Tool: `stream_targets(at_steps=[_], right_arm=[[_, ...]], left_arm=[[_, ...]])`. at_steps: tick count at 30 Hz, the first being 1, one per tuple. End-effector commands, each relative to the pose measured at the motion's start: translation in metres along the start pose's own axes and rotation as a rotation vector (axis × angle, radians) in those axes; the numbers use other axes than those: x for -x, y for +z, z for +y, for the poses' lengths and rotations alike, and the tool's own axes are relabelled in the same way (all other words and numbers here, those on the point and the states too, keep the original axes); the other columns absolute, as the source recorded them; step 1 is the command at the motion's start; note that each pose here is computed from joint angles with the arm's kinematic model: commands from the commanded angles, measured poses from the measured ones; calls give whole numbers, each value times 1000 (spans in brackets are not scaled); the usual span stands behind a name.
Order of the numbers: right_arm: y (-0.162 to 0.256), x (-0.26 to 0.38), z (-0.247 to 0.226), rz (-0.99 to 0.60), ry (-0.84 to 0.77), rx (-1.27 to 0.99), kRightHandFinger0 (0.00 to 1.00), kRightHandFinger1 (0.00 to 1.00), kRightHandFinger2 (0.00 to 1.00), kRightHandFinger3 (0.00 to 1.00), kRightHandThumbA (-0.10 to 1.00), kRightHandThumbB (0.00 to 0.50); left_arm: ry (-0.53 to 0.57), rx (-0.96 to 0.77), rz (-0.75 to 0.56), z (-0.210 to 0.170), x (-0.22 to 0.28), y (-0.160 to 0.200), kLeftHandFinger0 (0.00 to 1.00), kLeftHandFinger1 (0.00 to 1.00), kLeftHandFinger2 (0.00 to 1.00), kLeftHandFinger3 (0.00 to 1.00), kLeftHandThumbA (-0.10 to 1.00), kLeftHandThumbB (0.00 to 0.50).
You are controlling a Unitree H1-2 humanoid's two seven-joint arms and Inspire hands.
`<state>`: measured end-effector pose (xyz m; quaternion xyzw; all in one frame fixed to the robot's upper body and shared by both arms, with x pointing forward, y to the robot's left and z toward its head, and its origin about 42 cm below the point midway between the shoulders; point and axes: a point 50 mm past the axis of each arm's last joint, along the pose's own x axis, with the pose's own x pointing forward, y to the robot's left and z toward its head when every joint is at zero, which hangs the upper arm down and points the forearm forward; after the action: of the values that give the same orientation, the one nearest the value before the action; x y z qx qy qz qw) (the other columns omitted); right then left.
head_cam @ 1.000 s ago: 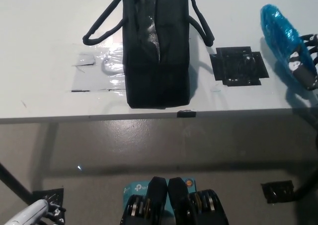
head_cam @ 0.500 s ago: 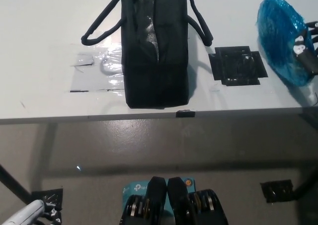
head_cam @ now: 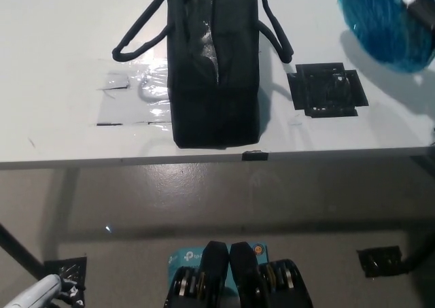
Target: The robot uses its right hand to pick up a stack of plates kept in the middle of the desk and put it inside a bag kept next to it
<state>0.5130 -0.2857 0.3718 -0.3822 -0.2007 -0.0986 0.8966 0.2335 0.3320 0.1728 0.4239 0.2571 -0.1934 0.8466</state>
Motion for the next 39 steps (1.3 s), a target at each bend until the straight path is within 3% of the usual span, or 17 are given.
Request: stream_targets(at_steps=[1,3,5,9,12,15,16,20,24,25,29,30,32,36,37,39], right_arm=[[43,-27,-38,-109,-84,51,0,0,236,1,-100,303],[44,-31,-39,-131,-92,51,0,0,228,0,-100,310],[54,-34,-37,-132,-80,66,0,0,209,0,-100,356],[63,-33,-35,-115,-72,90,0,0,179,0,-100,316],[74,-30,-30,-138,-69,54,0,0,73,0,-100,358],[87,-28,-21,-121,-48,-26,0,0,3,0,-100,340],[91,-26,-20,-122,-45,-31,0,0,0,48,-100,356],[113,-20,-4,-106,-32,-101,0,0,0,0,-100,365],[132,-22,5,-120,-42,-117,0,0,0,0,-100,335],[139,-23,7,-114,-52,-136,0,0,7,41,-100,367],[160,-28,7,-105,-87,-187,0,0,144,7,-100,374],[163,-30,6,-108,-95,-196,0,0,180,0,-100,365],[170,-34,1,-95,-104,-194,0,0,224,0,-100,261],[184,-46,-18,-115,-122,-155,0,0,207,0,-100,271],[188,-49,-23,-117,-133,-137,0,0,207,45,-100,272],[201,-59,-35,-140,-156,-93,0,0,214,43,-100,253]], left_arm=[[33,2,1,5,5,0,769,808,865,937,-100,0],[32,-3,2,5,5,-1,766,802,856,922,-100,0],[36,9,11,-2,8,-3,757,792,845,914,-100,0],[33,3,9,-2,6,-3,746,781,832,905,-100,0],[33,6,8,-3,7,-3,738,773,825,880,-100,0],[31,1,9,-1,8,-4,740,777,831,881,-100,0],[32,3,9,-1,8,-5,741,777,832,881,-100,0],[36,13,17,-4,8,-6,755,780,827,864,-100,4],[24,17,16,-6,10,-9,753,771,823,862,-100,5],[22,15,19,-9,11,-9,748,770,824,871,-100,1],[17,29,8,-11,9,-9,731,756,809,860,-100,0],[18,31,8,-12,9,-9,731,758,810,860,-100,0],[20,27,8,-13,9,-8,722,750,801,850,-100,0],[14,22,8,-14,8,-9,748,777,819,873,-100,0],[14,21,8,-14,8,-9,753,780,823,878,-100,0],[17,29,8,-16,10,-9,757,785,828,896,-100,0]])
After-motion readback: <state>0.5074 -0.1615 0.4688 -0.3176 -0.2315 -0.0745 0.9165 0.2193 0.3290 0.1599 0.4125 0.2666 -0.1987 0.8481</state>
